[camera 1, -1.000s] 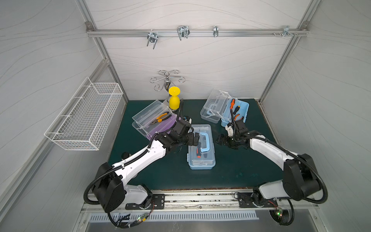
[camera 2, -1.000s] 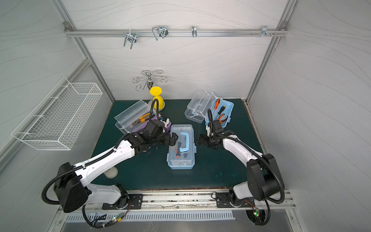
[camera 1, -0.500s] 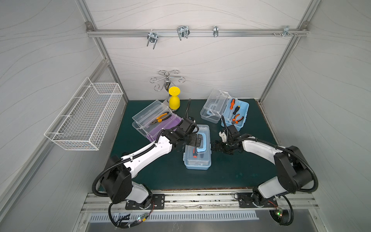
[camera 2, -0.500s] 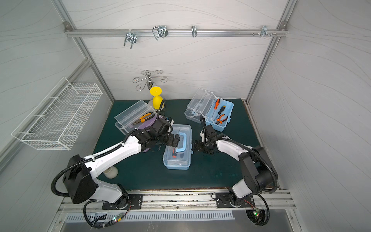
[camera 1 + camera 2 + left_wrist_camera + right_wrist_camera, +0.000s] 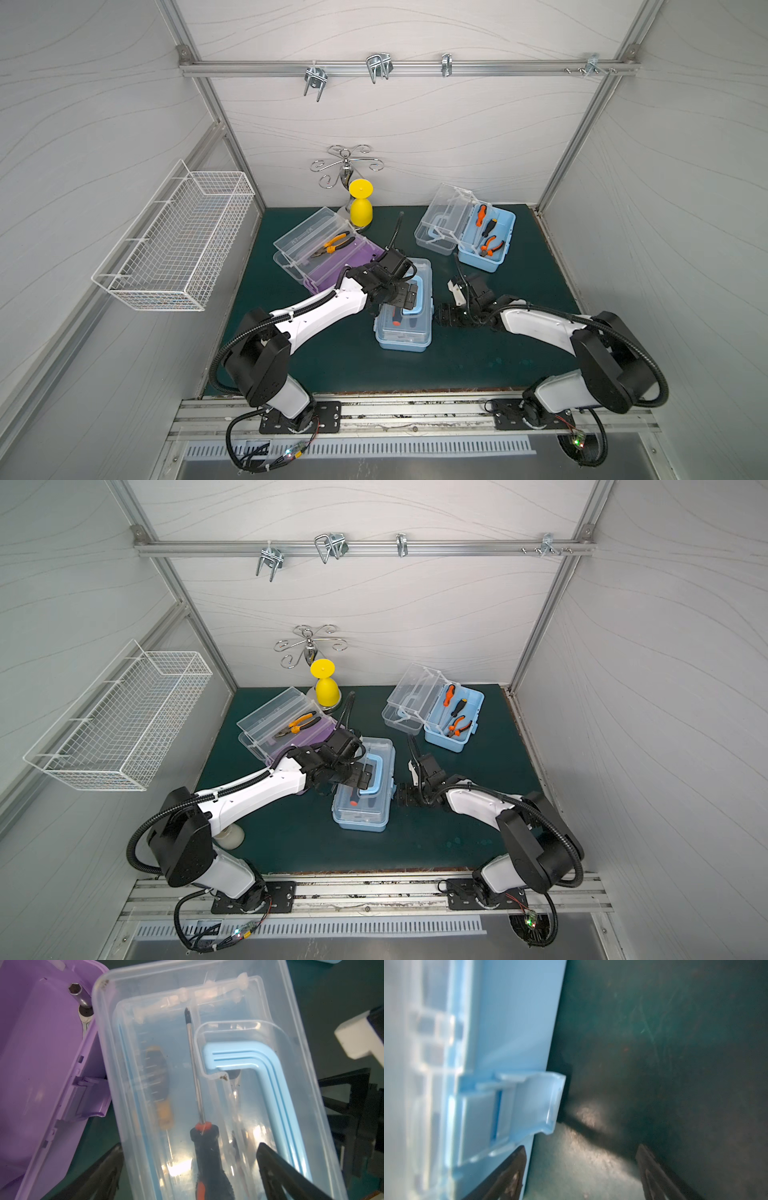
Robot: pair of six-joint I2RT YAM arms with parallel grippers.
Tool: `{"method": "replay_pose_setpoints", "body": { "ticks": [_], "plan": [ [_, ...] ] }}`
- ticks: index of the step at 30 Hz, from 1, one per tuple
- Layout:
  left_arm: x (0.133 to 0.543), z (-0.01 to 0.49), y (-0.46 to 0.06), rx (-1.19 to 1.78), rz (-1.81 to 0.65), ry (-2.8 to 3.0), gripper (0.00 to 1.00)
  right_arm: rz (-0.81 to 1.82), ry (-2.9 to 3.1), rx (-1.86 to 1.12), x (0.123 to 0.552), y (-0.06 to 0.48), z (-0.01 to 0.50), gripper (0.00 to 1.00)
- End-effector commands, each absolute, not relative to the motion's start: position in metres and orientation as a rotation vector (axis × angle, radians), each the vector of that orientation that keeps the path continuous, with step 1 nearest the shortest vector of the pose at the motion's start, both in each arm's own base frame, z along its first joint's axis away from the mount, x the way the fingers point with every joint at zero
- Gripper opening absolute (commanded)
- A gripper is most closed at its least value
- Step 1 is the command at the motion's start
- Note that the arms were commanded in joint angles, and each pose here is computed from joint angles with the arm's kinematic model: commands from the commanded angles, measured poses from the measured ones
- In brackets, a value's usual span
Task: Close toolboxes
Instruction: Fasten the toolbox latch on the toolbox.
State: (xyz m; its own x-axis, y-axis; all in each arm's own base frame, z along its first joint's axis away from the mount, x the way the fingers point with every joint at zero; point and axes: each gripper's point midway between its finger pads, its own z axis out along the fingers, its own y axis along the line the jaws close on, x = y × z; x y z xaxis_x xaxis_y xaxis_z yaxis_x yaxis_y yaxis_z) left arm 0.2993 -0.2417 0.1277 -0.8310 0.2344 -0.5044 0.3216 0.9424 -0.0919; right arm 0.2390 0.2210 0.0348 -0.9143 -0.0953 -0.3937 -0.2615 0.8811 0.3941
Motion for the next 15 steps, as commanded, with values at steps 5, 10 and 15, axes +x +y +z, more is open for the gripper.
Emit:
{"method": "replay_pose_setpoints", "body": {
  "ticks": [5,10,15],
  "plan": [
    [0.3,0.118,-0.242,0.411,-0.194,2.605,0.99,0.558,2.568,-0.276,0.237,0.227,0.033,0.8],
    [0.299,0.113,-0.243,0.413,-0.193,2.615,0.99,0.572,2.514,-0.303,0.238,0.238,0.034,0.8],
    [0.297,0.109,-0.243,0.409,-0.2,2.622,0.99,0.545,2.446,-0.283,0.245,0.241,0.036,0.79]
  ]
}}
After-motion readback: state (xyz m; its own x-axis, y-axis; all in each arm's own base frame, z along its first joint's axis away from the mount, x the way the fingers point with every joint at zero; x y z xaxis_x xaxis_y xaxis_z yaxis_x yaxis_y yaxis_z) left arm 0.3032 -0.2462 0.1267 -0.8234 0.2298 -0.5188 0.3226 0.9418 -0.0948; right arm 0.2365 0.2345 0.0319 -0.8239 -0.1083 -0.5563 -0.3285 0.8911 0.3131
